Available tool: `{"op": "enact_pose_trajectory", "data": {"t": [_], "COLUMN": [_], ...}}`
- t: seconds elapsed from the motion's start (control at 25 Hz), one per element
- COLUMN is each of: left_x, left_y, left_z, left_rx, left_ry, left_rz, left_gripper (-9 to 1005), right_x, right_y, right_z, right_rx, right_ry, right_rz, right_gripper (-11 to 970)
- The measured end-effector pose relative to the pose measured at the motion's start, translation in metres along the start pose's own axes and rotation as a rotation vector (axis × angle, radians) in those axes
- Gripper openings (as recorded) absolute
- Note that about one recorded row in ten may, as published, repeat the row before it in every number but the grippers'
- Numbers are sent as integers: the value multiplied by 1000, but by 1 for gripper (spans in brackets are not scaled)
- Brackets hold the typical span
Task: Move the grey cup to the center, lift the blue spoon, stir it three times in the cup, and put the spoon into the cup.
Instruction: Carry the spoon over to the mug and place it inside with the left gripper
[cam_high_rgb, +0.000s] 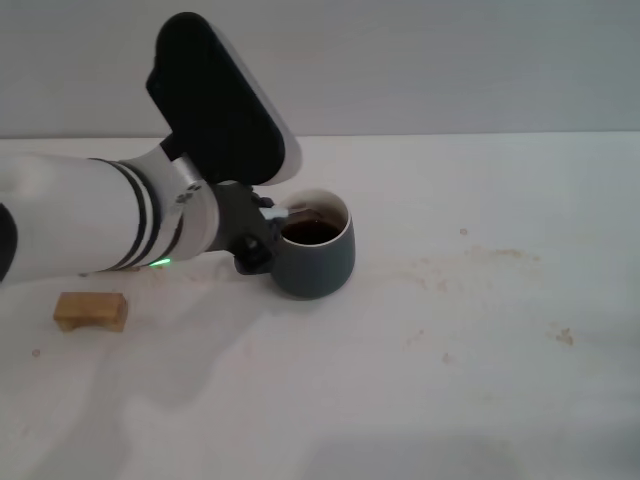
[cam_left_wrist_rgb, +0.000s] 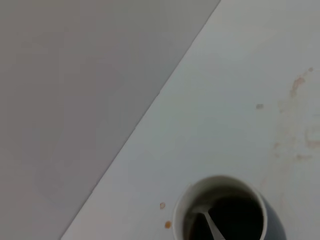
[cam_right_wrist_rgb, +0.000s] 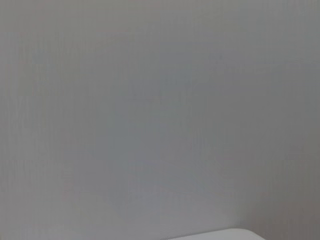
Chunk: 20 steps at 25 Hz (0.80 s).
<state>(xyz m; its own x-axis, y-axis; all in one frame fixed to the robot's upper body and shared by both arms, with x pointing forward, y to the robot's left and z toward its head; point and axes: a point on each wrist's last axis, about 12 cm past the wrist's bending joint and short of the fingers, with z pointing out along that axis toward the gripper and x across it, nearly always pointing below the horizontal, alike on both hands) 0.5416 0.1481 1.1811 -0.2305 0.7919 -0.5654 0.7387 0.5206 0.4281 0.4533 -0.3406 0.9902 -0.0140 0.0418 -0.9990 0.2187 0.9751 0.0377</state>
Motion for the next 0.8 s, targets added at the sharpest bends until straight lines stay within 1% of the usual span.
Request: {"op": "enact_pose_trajectory", "data": {"t": [0.2, 0.28, 0.4, 0.68, 0.8], "left_x": [-5, -8, -8, 2, 7], "left_y": [-5, -12, -16, -17, -14], "left_z": [1, -1, -3, -7, -8], "left_rx": [12, 31, 40, 42, 33], "left_ry": [-11, -16, -16, 11, 20], "left_rz": [20, 41, 46, 17, 1], "left_gripper": [174, 174, 174, 174, 174], "right_x": [0, 0, 0, 0, -1], "right_y": [0, 0, 0, 1, 1], "right_z": [0, -1, -1, 1, 2], "right_rx": [1, 1, 1, -3, -5], "right_ry": [1, 1, 1, -1, -3], "right_rz": [0, 0, 0, 0, 0], "right_gripper": [-1, -1, -1, -2, -2]}}
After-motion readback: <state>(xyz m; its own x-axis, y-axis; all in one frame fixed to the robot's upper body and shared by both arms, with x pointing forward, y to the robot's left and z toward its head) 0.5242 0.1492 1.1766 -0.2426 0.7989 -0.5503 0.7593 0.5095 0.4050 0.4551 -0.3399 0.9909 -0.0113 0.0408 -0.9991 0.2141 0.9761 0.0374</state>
